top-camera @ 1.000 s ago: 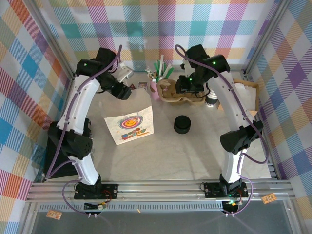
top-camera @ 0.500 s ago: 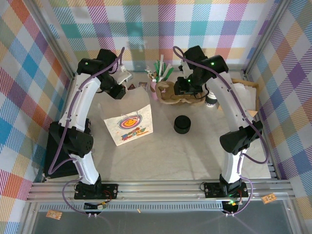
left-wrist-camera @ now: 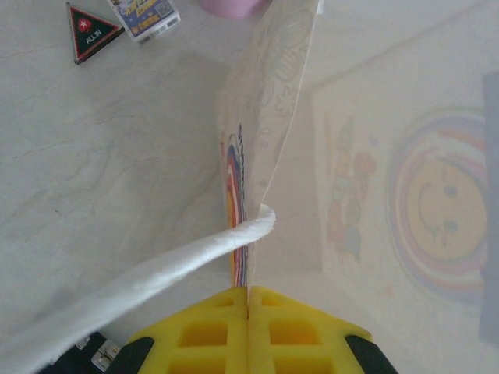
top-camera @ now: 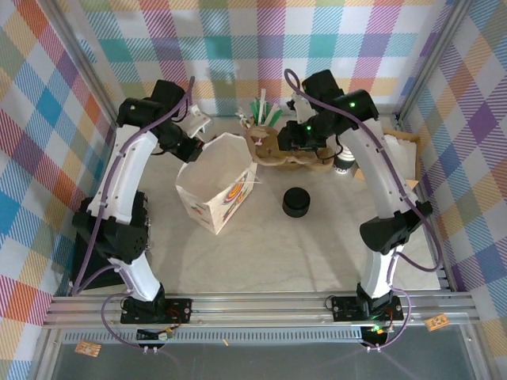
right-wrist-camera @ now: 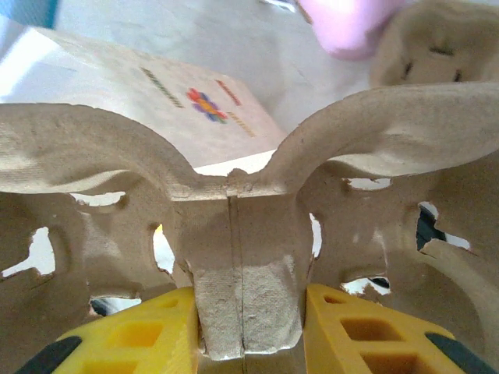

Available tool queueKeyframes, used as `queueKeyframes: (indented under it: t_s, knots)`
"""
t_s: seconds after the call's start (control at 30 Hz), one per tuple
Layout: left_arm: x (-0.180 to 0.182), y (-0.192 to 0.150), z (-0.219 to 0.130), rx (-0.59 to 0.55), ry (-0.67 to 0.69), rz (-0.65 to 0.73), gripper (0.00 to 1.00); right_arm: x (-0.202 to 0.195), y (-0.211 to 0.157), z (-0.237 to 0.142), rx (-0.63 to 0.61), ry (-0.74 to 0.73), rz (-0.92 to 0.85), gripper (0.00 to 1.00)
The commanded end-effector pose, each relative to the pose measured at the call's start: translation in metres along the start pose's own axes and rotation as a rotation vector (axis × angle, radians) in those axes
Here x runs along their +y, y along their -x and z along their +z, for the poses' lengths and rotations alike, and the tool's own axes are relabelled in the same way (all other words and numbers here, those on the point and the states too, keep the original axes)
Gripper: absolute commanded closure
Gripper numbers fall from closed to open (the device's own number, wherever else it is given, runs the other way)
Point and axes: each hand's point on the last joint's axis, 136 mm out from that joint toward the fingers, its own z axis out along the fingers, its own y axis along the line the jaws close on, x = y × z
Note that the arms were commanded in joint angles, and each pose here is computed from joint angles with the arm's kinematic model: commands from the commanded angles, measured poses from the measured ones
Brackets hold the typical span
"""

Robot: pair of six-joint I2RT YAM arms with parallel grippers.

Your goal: Pack the takeout coffee

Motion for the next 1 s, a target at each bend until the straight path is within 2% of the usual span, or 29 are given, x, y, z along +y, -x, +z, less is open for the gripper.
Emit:
queueKeyframes:
  t_s: [0.0,0.27,0.47,0.5,0.67,0.73,0.97]
  knots:
    - [-0.020,-0.006,-0.016,-0.021,-0.013,-0.020,1.00,0.045,0.013,-0.039,-0.126,0.172,-0.087,0.64]
    - [-0.037,-0.007,-0.009,-0.023,-0.098,-0.049,1.00,0.117,0.012,-0.066,-0.186,0.442,-0.221,0.62]
    - [-0.035,-0.008,-0.003,-0.012,-0.098,-0.052,0.99,0.154,0.004,-0.065,-0.141,0.592,-0.256,0.63]
    - [-0.035,-0.007,-0.003,-0.015,-0.097,-0.052,0.94,0.158,0.002,-0.063,-0.129,0.612,-0.256,0.63]
    - [-0.026,-0.005,-0.003,-0.044,-0.047,-0.044,0.59,0.171,-0.007,-0.046,-0.068,0.674,-0.253,0.63]
    - [-0.019,-0.002,-0.007,-0.070,-0.004,-0.051,0.50,0.172,-0.006,-0.040,-0.068,0.686,-0.245,0.64]
    - [-0.012,0.019,-0.050,-0.289,0.014,-0.112,0.36,0.172,-0.002,-0.027,-0.061,0.695,-0.240,0.64]
